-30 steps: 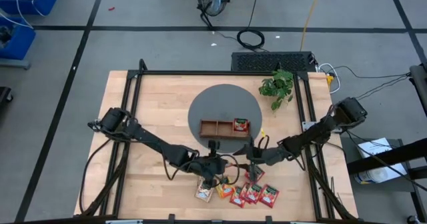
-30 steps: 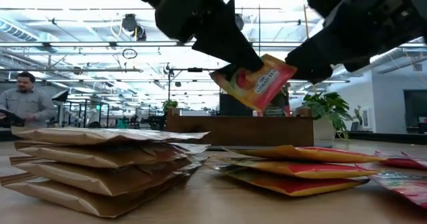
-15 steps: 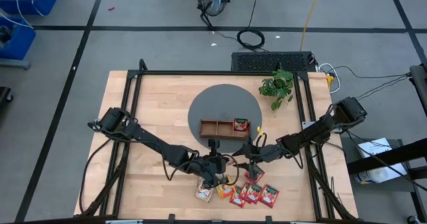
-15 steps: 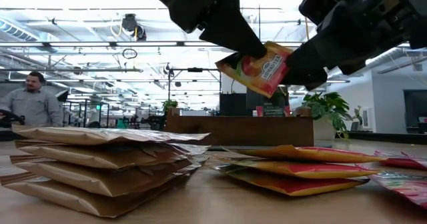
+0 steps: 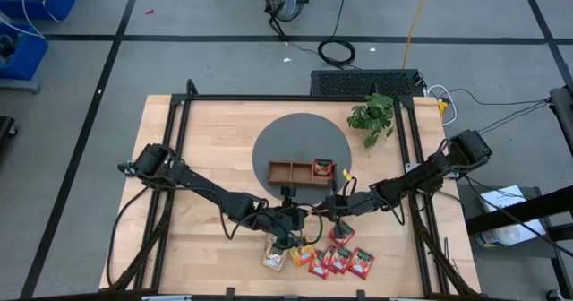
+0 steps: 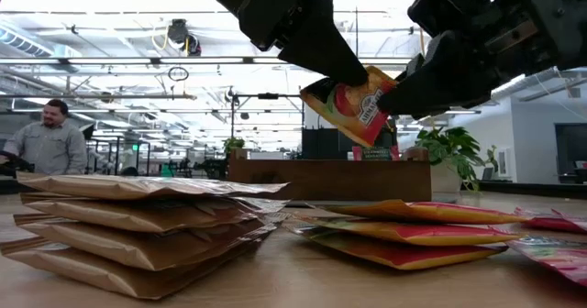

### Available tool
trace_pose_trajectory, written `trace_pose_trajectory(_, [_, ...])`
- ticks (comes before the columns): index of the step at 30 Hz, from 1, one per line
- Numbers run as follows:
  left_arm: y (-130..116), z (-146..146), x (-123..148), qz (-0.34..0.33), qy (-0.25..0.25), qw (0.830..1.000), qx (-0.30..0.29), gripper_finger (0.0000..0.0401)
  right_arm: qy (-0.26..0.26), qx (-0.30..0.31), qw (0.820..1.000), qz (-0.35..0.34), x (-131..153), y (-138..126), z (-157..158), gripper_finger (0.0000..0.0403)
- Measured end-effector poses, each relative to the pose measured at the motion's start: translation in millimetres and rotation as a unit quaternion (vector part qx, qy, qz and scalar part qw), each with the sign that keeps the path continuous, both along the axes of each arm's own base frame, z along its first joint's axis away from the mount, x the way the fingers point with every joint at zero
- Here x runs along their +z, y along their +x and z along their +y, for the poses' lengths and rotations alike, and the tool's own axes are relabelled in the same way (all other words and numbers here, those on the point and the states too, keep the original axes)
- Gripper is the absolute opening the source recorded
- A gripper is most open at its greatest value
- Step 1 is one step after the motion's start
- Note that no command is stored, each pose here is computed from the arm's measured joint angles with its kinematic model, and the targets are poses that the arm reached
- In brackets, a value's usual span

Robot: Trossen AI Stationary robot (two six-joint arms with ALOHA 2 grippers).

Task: Pick & Place Tea
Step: Put the orange tea bag into the middle slot of the wooden organizer

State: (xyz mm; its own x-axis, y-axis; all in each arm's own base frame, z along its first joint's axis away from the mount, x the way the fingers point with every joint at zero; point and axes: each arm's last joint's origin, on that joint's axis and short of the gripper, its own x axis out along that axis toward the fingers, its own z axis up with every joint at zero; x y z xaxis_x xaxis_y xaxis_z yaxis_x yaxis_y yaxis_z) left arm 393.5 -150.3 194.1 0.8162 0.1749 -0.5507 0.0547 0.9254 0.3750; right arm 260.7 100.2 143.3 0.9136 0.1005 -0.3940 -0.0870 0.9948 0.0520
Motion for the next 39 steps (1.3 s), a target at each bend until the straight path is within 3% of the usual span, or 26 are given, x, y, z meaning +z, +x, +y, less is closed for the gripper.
trace_pose_trajectory(8, [-13, -7, 20, -0.018, 0.027, 0.999, 0.02, 0.0106, -0.029, 0.007, 0.999, 0.033, -6, -4, 0, 0.0007])
trace_pose_trajectory(15, [-36, -5, 43, -0.006, -0.074, 0.994, 0.085, 0.0166, -0.096, 0.043, 0.994, 0.029, -7, -9, 11, 0.0006])
trace_pose_trajectory(20, [-33, -10, 25, 0.031, -0.113, 0.992, 0.052, 0.0199, -0.16, 0.012, 0.987, -0.001, -3, -12, 19, 0.0006])
trace_pose_trajectory(23, [-31, -10, 17, 0.044, -0.109, 0.992, 0.049, 0.0212, -0.173, 0.008, 0.984, -0.029, 2, -14, 26, 0.0006])
trace_pose_trajectory(35, [-24, -3, 20, 0.016, -0.098, 0.993, 0.064, 0.0222, -0.181, 0.023, 0.981, -0.058, 7, -14, 32, 0.0008])
trace_pose_trajectory(39, [-23, -1, 20, 0.022, -0.113, 0.992, 0.056, 0.0178, -0.18, 0.023, 0.982, -0.058, 7, -14, 32, 0.0009])
